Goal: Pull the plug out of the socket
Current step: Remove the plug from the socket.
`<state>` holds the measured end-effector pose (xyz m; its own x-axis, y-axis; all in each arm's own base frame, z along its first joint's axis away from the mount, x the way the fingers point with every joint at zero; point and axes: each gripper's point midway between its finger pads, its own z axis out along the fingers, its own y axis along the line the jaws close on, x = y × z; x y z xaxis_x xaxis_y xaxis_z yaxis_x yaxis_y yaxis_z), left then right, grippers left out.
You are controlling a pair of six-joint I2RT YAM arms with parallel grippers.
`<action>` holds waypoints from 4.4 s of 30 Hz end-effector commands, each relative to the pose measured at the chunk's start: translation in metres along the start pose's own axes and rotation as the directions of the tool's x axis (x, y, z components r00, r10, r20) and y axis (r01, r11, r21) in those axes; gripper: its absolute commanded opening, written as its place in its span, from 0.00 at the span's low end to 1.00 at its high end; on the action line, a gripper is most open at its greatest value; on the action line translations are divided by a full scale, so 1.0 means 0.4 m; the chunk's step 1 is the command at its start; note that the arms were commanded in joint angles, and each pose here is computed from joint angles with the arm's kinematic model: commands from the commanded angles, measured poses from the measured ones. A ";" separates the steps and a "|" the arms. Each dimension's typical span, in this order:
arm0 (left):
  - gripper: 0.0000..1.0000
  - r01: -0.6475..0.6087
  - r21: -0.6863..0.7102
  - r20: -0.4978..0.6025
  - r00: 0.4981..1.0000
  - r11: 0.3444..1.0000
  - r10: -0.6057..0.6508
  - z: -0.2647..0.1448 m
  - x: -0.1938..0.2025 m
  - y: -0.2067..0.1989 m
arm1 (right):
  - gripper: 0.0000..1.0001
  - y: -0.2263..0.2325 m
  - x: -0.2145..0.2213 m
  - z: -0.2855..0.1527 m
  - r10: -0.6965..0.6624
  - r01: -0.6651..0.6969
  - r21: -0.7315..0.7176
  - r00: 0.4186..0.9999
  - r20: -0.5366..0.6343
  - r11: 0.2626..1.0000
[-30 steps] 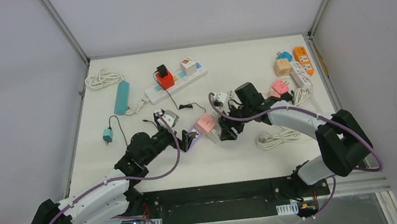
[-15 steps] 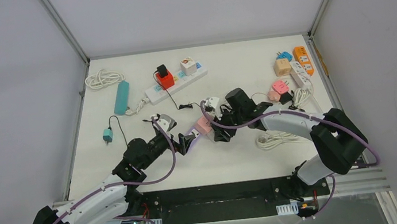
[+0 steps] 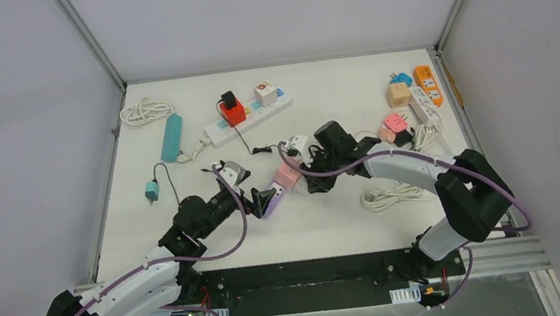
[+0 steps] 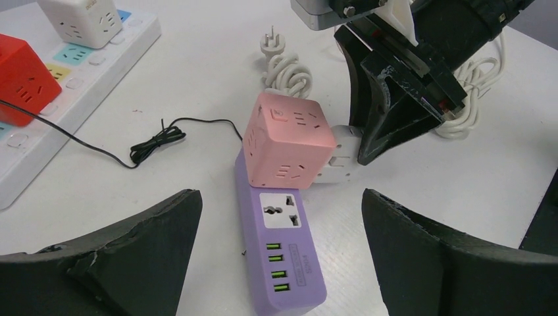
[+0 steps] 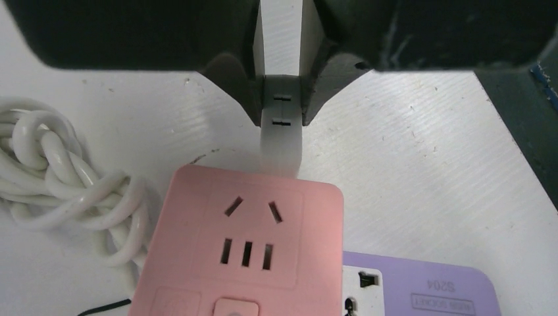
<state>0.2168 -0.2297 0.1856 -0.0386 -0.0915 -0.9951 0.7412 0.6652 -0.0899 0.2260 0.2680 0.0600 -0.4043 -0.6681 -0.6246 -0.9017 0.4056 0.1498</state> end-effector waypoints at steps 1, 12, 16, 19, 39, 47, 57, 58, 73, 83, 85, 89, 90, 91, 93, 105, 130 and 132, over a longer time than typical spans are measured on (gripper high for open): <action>0.94 -0.015 0.073 0.068 0.998 0.997 0.010 0.004 -0.042 -0.036 | 0.07 -0.034 -0.090 -0.089 -0.083 0.079 0.042 0.992 0.098 0.996; 0.99 -0.262 0.329 0.111 0.965 0.907 0.239 0.060 -0.035 -0.127 | 0.03 -0.074 -0.013 -0.150 -0.322 0.321 -0.027 0.943 -0.083 0.947; 0.99 -0.286 0.417 0.130 0.958 0.863 0.255 0.112 -0.010 -0.158 | 0.02 -0.067 0.018 -0.175 -0.434 0.431 -0.050 0.895 -0.105 0.901; 0.99 -0.282 0.462 0.149 0.959 0.841 0.239 0.147 0.001 -0.163 | 0.01 -0.063 0.030 -0.181 -0.503 0.501 -0.046 0.861 -0.076 0.864; 0.99 -0.315 0.551 0.228 0.948 0.772 0.223 0.241 0.078 -0.134 | 0.00 -0.057 0.078 -0.156 -0.611 0.605 -0.119 0.792 -0.011 0.787; 0.98 -0.293 0.670 0.226 0.956 0.683 0.188 0.252 0.114 -0.168 | 0.00 -0.055 0.074 -0.154 -0.620 0.616 -0.119 0.785 0.001 0.779; 0.83 -0.214 0.780 0.165 0.977 0.588 0.136 0.256 0.164 -0.198 | 0.00 -0.058 0.063 -0.151 -0.608 0.606 -0.102 0.794 0.013 0.789; 0.82 -0.210 0.781 0.160 0.978 0.588 0.136 0.256 0.169 -0.198 | 0.00 -0.058 0.062 -0.151 -0.607 0.605 -0.101 0.794 0.013 0.790; 0.44 -0.165 0.783 0.124 0.986 0.599 0.110 0.273 0.184 -0.203 | 0.13 -0.060 0.054 -0.144 -0.566 0.565 -0.097 0.824 0.015 0.819; 0.00 -0.168 0.741 0.117 0.986 0.651 0.122 0.263 0.191 -0.191 | 0.67 -0.065 0.054 -0.144 -0.500 0.501 -0.073 0.865 0.035 0.862; 0.00 -0.185 0.726 0.125 0.983 0.663 0.137 0.252 0.191 -0.187 | 0.73 -0.067 0.056 -0.155 -0.475 0.479 -0.074 0.878 0.064 0.875; 0.00 -0.179 0.698 0.115 0.984 0.693 0.138 0.244 0.192 -0.178 | 0.75 -0.060 0.058 -0.173 -0.429 0.444 -0.108 0.893 0.132 0.890; 0.00 -0.177 0.694 0.113 0.984 0.697 0.137 0.243 0.191 -0.176 | 0.75 -0.056 0.061 -0.174 -0.429 0.446 -0.119 0.892 0.144 0.887; 0.00 -0.177 0.692 0.113 0.984 0.700 0.137 0.243 0.190 -0.176 | 0.75 -0.054 0.064 -0.173 -0.435 0.454 -0.127 0.887 0.154 0.882; 0.00 -0.174 0.692 0.110 0.985 0.701 0.135 0.244 0.191 -0.176 | 0.74 -0.054 0.071 -0.166 -0.453 0.475 -0.132 0.876 0.165 0.870; 0.00 -0.182 0.700 0.114 0.983 0.690 0.143 0.241 0.198 -0.180 | 0.70 -0.070 0.117 -0.110 -0.475 0.495 -0.173 0.868 0.144 0.852; 0.00 -0.164 0.725 0.102 0.986 0.669 0.131 0.240 0.206 -0.189 | 0.00 -0.092 0.075 -0.174 -0.539 0.548 -0.077 0.835 0.110 0.833; 0.00 -0.160 0.727 0.099 0.987 0.667 0.129 0.241 0.208 -0.189 | 0.00 -0.097 0.072 -0.188 -0.548 0.554 -0.071 0.832 0.089 0.829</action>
<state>0.2256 -0.3583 0.1098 0.0889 -0.0623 -0.9941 0.9946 -0.0489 0.0920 0.2223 0.1835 0.0580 0.0876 -0.7425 -0.6641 -0.9961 -0.0693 -0.0539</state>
